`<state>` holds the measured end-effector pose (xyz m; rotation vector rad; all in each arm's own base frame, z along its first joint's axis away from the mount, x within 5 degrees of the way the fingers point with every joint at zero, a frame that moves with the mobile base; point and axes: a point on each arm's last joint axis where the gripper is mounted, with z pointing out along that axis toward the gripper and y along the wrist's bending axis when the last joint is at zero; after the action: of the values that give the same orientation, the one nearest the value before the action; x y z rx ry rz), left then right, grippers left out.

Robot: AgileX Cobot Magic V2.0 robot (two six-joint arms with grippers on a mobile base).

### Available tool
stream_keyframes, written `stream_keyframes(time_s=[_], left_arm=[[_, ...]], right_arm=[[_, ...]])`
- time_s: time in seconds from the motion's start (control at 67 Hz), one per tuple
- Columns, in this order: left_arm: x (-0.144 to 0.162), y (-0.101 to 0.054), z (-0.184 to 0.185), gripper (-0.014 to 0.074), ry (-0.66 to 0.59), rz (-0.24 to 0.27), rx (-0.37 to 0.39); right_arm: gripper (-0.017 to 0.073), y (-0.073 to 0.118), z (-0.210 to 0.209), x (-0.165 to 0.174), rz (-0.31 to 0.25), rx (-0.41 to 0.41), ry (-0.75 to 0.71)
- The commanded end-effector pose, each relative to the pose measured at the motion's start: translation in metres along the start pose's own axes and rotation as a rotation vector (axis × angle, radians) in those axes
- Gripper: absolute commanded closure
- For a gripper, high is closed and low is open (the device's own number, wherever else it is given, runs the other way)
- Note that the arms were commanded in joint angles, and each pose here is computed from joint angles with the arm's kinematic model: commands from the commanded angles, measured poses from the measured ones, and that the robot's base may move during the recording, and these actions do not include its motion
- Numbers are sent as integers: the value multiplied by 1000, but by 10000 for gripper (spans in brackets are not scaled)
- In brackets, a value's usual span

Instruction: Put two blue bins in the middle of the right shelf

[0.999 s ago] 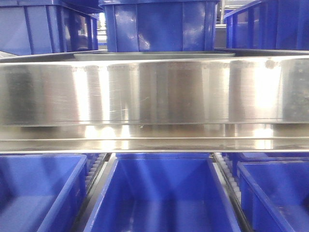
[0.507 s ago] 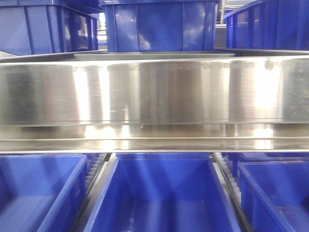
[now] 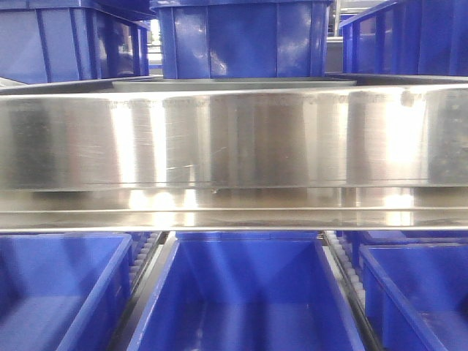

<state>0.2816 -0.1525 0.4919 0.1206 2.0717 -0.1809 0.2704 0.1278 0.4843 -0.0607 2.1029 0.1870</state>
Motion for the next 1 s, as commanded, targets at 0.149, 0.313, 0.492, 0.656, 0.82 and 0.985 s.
stream_keyframes(time_s=[0.149, 0.313, 0.492, 0.656, 0.82, 0.985], left_arm=[[-10, 0, -10, 704, -86, -6, 26], [-10, 0, -10, 704, -86, -6, 26], [-10, 0, -10, 704, -86, -6, 26], [-12, -1, -10, 704, -99, -6, 33], [-12, -1, -10, 704, -99, -6, 33], [-12, -1, -10, 704, -99, -6, 33]], right_arm=[[725, 1, -12, -15, 11, -42, -138], [725, 1, -12, -15, 26, -43, -138], [725, 1, -12, -15, 26, -43, -138], [725, 1, -12, -15, 27, -44, -141], [725, 1, -12, -15, 27, -44, -141], [725, 1, -12, -15, 27, -44, -141]])
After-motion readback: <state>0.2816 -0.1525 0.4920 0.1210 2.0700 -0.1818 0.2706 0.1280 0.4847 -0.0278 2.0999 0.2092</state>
